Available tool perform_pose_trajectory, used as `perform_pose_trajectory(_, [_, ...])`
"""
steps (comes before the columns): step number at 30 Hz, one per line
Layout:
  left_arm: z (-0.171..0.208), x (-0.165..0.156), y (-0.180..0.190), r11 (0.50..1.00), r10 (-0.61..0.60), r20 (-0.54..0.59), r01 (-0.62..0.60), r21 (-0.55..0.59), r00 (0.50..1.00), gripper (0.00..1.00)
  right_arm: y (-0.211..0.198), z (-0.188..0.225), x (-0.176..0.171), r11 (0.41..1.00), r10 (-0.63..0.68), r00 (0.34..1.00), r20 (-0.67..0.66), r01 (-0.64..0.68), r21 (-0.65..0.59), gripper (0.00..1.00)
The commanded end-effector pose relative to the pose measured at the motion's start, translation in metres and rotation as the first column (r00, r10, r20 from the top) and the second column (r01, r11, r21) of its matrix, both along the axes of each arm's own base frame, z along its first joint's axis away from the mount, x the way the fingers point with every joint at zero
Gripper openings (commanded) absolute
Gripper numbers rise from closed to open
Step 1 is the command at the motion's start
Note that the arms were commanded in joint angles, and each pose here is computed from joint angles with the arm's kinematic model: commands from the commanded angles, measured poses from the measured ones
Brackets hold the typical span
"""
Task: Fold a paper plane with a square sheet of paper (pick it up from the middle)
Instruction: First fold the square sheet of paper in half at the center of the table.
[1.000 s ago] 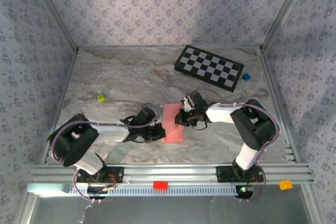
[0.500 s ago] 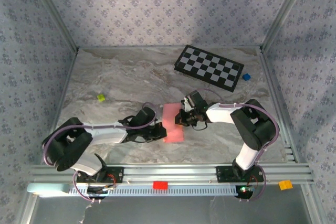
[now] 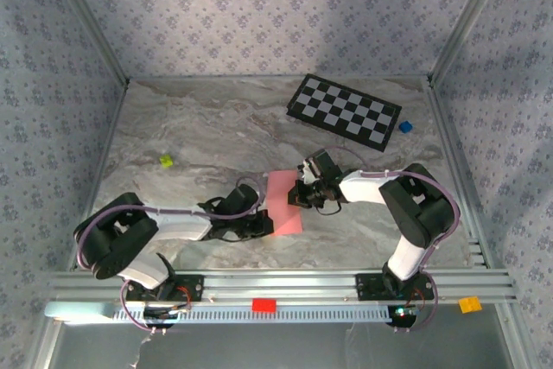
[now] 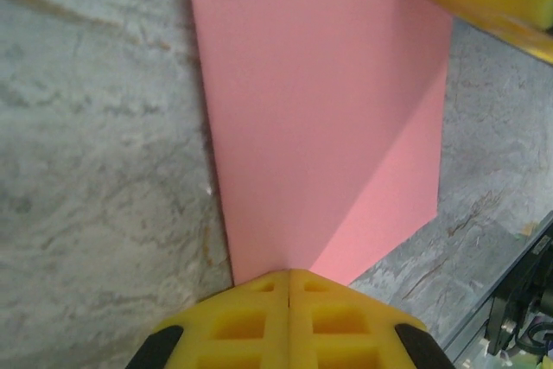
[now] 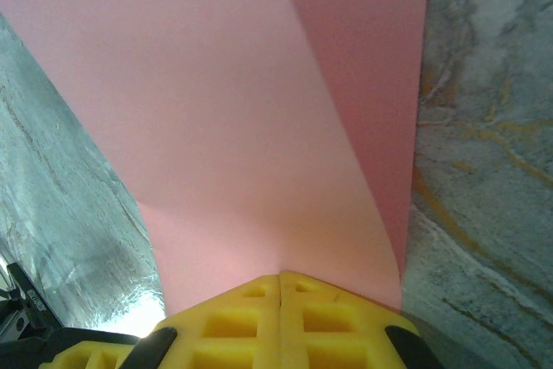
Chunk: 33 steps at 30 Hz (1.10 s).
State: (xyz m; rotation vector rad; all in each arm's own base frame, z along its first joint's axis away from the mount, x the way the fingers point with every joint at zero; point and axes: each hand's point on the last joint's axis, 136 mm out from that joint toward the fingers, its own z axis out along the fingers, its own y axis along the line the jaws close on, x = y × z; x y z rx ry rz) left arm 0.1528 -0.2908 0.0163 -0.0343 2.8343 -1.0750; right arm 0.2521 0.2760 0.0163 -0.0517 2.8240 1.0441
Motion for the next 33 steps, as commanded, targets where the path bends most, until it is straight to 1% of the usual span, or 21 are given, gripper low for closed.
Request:
perform_pose_trajectory(1, [-0.029,-0.030,0.035,0.988,-0.023,-0.085,0.036,0.150,0.996,0.01,-0.046,-0.054,-0.032,0.972,-0.069,0.989,-0.131,0.037,-0.233,0.00])
perform_pose_trajectory(8, [-0.020,-0.031,0.035,0.988,-0.056,-0.066,0.065,0.141,0.996,0.01,-0.044,-0.054,-0.031,0.973,-0.066,0.989,-0.132,0.035,-0.228,0.00])
perform_pose_trajectory(11, [-0.004,-0.027,0.028,0.991,-0.073,-0.039,0.077,0.112,0.997,0.01,-0.043,-0.053,-0.031,0.974,-0.060,0.989,-0.132,0.029,-0.227,0.00])
perform_pose_trajectory(14, [0.023,-0.016,0.022,0.995,-0.068,0.032,0.065,0.079,0.997,0.02,-0.044,-0.052,-0.031,0.973,-0.054,0.990,-0.130,0.023,-0.229,0.00])
perform_pose_trajectory(16, [0.042,-0.007,0.020,0.997,-0.054,0.077,0.049,0.067,0.996,0.03,-0.045,-0.051,-0.031,0.974,-0.044,0.991,-0.129,0.014,-0.227,0.00])
perform_pose_trajectory(18, [0.055,0.006,0.020,0.999,-0.034,0.099,0.030,0.041,0.995,0.04,-0.045,-0.050,-0.030,0.975,-0.030,0.991,-0.127,0.001,-0.223,0.00])
perform_pose_trajectory(23, [0.072,0.051,0.014,0.998,0.044,0.092,-0.039,-0.056,0.995,0.04,-0.043,-0.044,-0.028,0.980,-0.002,0.992,-0.129,-0.024,-0.197,0.00])
perform_pose_trajectory(25, [0.075,0.071,0.009,0.996,0.058,0.096,-0.050,-0.075,0.994,0.04,-0.044,-0.043,-0.028,0.981,-0.006,0.990,-0.137,-0.021,-0.194,0.00])
perform_pose_trajectory(26, [0.074,0.077,0.006,0.996,0.053,0.094,-0.046,-0.073,0.994,0.03,-0.044,-0.043,-0.027,0.980,0.022,0.992,-0.122,-0.045,-0.192,0.00])
perform_pose_trajectory(28, [0.075,0.092,-0.004,0.997,0.033,0.103,-0.026,-0.070,0.994,0.02,-0.046,-0.043,-0.027,0.979,0.023,0.992,-0.123,-0.047,-0.197,0.00])
perform_pose_trajectory(33, [0.062,0.113,-0.022,0.997,0.015,0.089,-0.009,-0.074,0.996,0.01,-0.047,-0.044,-0.027,0.981,0.015,0.991,-0.132,-0.040,-0.191,0.00])
